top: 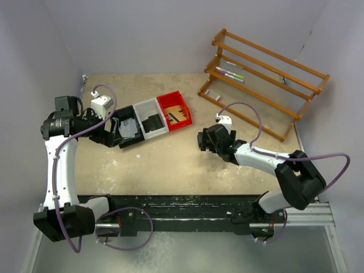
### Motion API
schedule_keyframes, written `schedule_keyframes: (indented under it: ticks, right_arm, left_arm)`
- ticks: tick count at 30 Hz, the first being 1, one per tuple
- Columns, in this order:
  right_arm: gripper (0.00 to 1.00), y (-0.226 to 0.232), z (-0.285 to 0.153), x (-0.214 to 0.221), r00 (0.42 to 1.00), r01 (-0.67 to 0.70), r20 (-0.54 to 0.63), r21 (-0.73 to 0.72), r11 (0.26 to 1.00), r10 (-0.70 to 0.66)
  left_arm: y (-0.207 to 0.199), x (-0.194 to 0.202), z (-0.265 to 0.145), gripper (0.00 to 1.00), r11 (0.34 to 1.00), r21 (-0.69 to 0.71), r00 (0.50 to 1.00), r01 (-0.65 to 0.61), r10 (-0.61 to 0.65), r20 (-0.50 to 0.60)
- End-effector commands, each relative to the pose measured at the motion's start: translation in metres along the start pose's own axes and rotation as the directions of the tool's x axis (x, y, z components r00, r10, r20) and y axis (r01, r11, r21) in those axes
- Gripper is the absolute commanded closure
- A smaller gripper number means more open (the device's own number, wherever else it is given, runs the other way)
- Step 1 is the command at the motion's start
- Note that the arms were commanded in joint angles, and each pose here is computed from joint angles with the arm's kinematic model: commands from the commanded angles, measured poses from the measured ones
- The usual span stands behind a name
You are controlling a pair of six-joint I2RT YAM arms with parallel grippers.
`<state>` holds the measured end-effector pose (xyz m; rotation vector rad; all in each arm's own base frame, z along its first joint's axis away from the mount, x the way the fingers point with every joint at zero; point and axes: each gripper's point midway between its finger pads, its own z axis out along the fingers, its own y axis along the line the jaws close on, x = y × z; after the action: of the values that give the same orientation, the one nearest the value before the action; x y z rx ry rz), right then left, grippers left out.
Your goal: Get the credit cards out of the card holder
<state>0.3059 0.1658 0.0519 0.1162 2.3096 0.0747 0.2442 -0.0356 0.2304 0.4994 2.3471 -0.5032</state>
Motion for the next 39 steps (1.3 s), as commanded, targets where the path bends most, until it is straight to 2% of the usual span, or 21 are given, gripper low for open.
schedule_keyframes:
  ticks: [1,4,7,10,13,17,22,26,32,39]
  right_arm:
    - [0.00,0.020,0.002,-0.044,0.997,-0.016,0.075,-0.023,1.000,0.017]
    - [0.00,0.017,0.008,-0.051,0.996,-0.082,0.043,0.078,0.994,0.079]
    - [0.00,0.020,0.010,-0.067,0.977,-0.206,0.080,0.131,0.970,0.197]
    - [0.00,0.024,0.013,-0.069,0.944,-0.331,0.065,0.196,0.923,0.324]
    - [0.00,0.021,0.017,-0.068,0.904,-0.419,0.063,0.328,0.846,0.423]
    - [0.00,0.014,0.019,-0.050,0.875,-0.432,0.026,0.495,0.754,0.484]
    - [0.00,0.006,0.020,-0.031,0.842,-0.469,0.043,0.551,0.690,0.538]
    - [0.00,0.010,0.028,-0.024,0.841,-0.469,0.019,0.522,0.712,0.541]
    - [0.00,0.030,0.043,-0.020,0.881,-0.418,-0.041,0.397,0.817,0.471]
    - [0.02,0.058,0.028,0.007,0.951,-0.265,-0.095,0.244,0.933,0.295]
  left_arm:
    - [-0.016,-0.015,-0.018,0.01,0.998,0.021,0.996,-0.063,0.061,0.071]
    - [-0.020,-0.016,-0.019,0.01,0.996,0.039,0.994,-0.079,0.075,0.085]
    - [-0.021,-0.017,-0.016,0.01,0.994,0.060,0.992,-0.091,0.085,0.089]
    - [-0.018,-0.013,-0.011,0.01,0.994,0.068,0.993,-0.090,0.085,0.076]
    - [-0.016,-0.010,-0.009,0.01,0.993,0.066,0.993,-0.100,0.096,0.065]
    - [-0.017,-0.014,-0.010,0.01,0.989,0.061,0.988,-0.132,0.126,0.090]
    - [-0.016,-0.016,-0.009,0.01,0.988,0.060,0.986,-0.141,0.134,0.101]
    - [-0.016,-0.015,-0.009,0.01,0.987,0.060,0.985,-0.147,0.140,0.099]
    - [-0.018,-0.015,-0.015,0.01,0.985,0.040,0.981,-0.166,0.161,0.110]
    - [-0.024,-0.018,-0.021,0.01,0.985,0.037,0.978,-0.170,0.164,0.127]
